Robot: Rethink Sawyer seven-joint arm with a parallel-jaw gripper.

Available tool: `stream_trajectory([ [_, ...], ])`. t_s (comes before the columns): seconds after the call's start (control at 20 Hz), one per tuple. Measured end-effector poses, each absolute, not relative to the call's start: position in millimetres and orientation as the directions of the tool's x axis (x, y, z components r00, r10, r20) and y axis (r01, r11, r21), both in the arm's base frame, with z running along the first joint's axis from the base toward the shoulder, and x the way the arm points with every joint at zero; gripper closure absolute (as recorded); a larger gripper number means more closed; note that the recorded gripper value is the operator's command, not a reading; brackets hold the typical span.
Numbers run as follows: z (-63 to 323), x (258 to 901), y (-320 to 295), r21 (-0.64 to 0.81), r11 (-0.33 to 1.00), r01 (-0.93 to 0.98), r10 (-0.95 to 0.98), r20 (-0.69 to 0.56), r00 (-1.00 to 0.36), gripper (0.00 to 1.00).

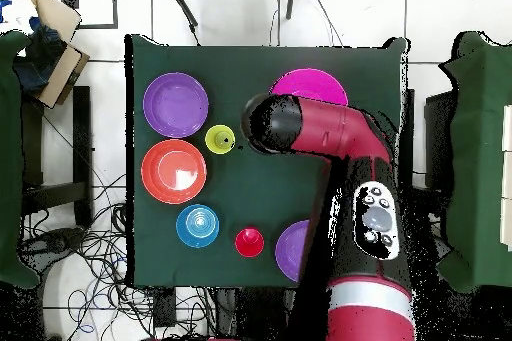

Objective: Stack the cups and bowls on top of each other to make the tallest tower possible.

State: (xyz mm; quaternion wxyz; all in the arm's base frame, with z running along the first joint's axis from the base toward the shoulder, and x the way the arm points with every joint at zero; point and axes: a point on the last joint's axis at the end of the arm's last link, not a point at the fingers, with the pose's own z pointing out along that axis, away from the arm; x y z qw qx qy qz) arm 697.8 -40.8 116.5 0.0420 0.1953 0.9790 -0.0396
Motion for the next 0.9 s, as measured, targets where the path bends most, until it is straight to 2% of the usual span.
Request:
stream_trajectory([
  [0.5,108,651,-59,-0.057,0.923,0.381,0.377,-0.061,-0.924,0.00],
  [0.9,93,626,-51,-0.078,0.939,0.336,0.335,-0.017,-0.942,0.00],
])
